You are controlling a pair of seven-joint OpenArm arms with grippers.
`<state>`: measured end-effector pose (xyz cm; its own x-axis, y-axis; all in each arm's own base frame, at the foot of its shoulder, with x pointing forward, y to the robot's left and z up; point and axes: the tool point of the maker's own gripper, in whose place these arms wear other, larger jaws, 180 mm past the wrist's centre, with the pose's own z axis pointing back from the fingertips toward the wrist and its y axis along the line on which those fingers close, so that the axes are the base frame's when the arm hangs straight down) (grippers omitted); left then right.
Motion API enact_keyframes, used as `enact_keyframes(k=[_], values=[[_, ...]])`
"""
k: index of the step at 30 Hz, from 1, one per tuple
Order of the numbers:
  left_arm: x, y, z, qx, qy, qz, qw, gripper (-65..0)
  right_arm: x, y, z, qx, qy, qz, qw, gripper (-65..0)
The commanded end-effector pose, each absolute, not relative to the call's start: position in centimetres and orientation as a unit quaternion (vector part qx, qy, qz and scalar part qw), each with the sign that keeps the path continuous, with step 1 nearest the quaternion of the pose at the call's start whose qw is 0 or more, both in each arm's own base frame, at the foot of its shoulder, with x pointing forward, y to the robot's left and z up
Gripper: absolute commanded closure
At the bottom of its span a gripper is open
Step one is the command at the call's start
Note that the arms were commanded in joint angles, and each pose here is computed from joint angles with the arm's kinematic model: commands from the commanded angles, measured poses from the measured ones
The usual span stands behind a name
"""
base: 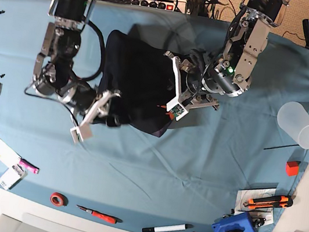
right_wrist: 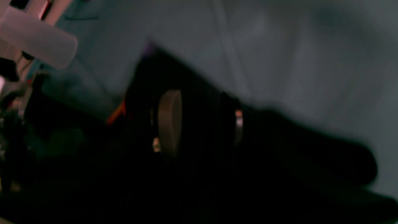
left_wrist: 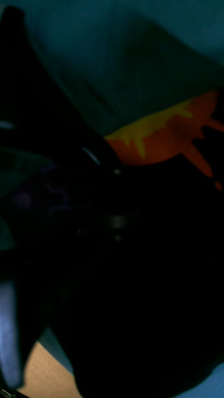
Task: Layout the t-shirt on the table in an organized manner, then fold the t-shirt properly
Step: 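Tuck the bundle's side with the right gripper toward the left gripper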
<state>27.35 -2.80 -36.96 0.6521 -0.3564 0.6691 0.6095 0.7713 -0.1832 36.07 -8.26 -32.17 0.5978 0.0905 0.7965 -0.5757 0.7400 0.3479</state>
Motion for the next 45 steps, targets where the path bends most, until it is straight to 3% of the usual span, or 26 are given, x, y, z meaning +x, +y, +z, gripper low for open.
enact_keyframes(k=[1,10,15,21,27,33,34,37,41,45], values=[[27.9,-2.4,-36.5,-0.188,-0.325,-0.273,0.886,-14.0,37.3,-7.8,-30.7,0.302,-0.428,0.198,0.829,-20.8],[27.9,-2.4,-36.4,-0.188,-0.325,-0.272,0.886,-14.0,36.5,-6.6,-36.7,0.329,-0.347,0.157,0.864,-20.8],[27.9,-2.4,-36.4,-0.188,-0.326,-0.273,0.886,-14.0,35.9,-6.3,-33.0,0.373,-0.357,0.168,0.839,-21.0],[27.9,-2.4,-36.4,-0.188,-0.325,-0.272,0.886,-14.0,35.7,-9.1,-26.8,0.331,-0.426,0.203,0.817,-26.4],[27.9,-2.4,-36.4,-0.188,-0.325,-0.272,0.886,-14.0,34.2,-14.8,-26.8,0.258,-0.433,0.196,0.841,-26.5],[28.0,-2.4,-36.4,-0.189,-0.327,-0.272,0.885,-14.0,31.8,-20.0,-29.9,0.218,-0.399,0.106,0.885,-26.9],[28.0,-2.4,-36.4,-0.189,-0.327,-0.272,0.885,-14.0,31.2,-20.3,-30.4,0.216,-0.392,0.100,0.889,-29.5],[28.0,-2.4,-36.4,-0.189,-0.327,-0.272,0.885,-14.0,29.5,-20.1,-32.1,0.221,-0.367,0.095,0.898,-34.2],[27.9,-2.5,-36.3,-0.194,-0.327,-0.271,0.884,-14.0,28.1,-18.8,-33.7,0.242,-0.342,0.077,0.905,-34.2],[27.8,-2.9,-36.1,-0.205,-0.328,-0.268,0.882,-14.0,27.9,-16.4,-34.2,0.300,-0.343,0.052,0.889,-34.2]])
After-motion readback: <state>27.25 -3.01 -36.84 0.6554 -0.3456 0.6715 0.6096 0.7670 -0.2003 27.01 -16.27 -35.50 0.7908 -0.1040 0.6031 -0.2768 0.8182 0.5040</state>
